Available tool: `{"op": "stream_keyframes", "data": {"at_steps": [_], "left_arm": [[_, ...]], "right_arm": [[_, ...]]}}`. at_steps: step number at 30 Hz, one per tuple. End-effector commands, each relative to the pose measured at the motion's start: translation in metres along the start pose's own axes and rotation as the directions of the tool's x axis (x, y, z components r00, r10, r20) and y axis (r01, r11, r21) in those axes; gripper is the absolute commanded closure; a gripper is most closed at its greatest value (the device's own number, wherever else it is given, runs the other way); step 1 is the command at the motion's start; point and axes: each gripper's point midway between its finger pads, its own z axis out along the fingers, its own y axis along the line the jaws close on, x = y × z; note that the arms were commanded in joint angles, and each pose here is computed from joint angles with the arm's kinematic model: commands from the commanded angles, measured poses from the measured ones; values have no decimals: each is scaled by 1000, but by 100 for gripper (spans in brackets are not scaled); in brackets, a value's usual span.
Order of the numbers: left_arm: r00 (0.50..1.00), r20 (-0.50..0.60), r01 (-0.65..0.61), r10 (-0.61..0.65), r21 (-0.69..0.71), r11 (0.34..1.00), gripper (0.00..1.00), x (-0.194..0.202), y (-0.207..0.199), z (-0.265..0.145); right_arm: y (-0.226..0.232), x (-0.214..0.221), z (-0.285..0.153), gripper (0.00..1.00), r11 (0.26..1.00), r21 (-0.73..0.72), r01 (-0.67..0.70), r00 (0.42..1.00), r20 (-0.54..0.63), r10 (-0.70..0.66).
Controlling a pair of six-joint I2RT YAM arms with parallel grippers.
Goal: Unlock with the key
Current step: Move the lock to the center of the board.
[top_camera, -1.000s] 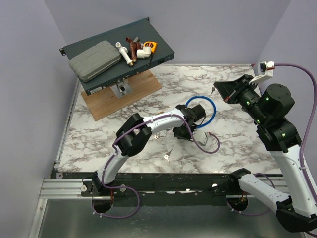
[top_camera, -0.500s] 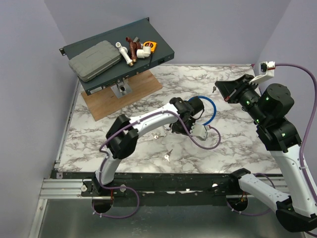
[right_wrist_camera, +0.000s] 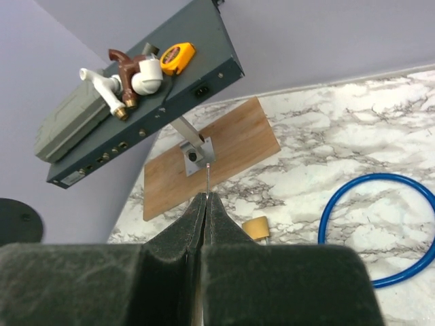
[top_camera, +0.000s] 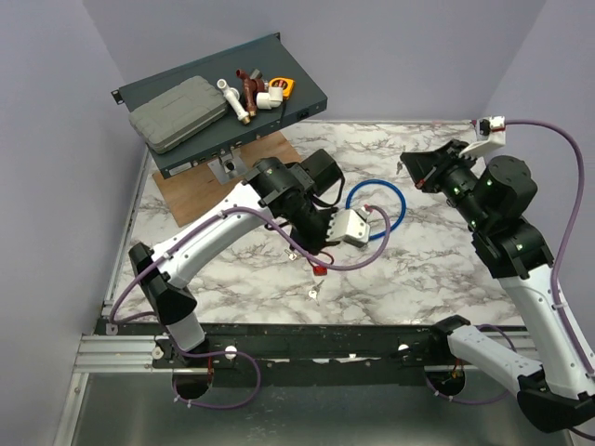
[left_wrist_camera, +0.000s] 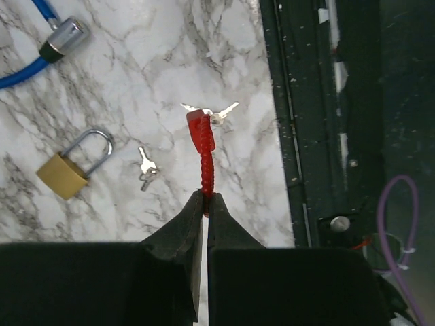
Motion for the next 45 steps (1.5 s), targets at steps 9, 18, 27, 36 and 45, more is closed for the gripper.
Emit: {"op": "stream_keyframes", "data": {"at_steps": [9, 18, 27, 36, 45], "left_arm": [[868, 174, 418, -465, 250, 874, 100, 40, -49, -7], [733, 148, 627, -664, 230, 744, 100, 116, -11, 27], [685, 113, 724, -720, 4, 689, 100, 197, 18, 48], [682, 92, 699, -726, -371, 611, 97, 273, 52, 41], [637, 38, 729, -770, -352, 587, 36, 285, 40, 54]], "right_arm": [[-9, 45, 22, 99, 999, -36, -39, 993, -109, 35], [-7, 63, 28, 99, 995, -71, -63, 985, -163, 51], [-7, 76, 29, 99, 992, -88, -88, 978, -195, 69], [-5, 84, 30, 99, 988, -108, -109, 973, -213, 84], [-8, 94, 29, 99, 987, -107, -120, 969, -231, 93]]}}
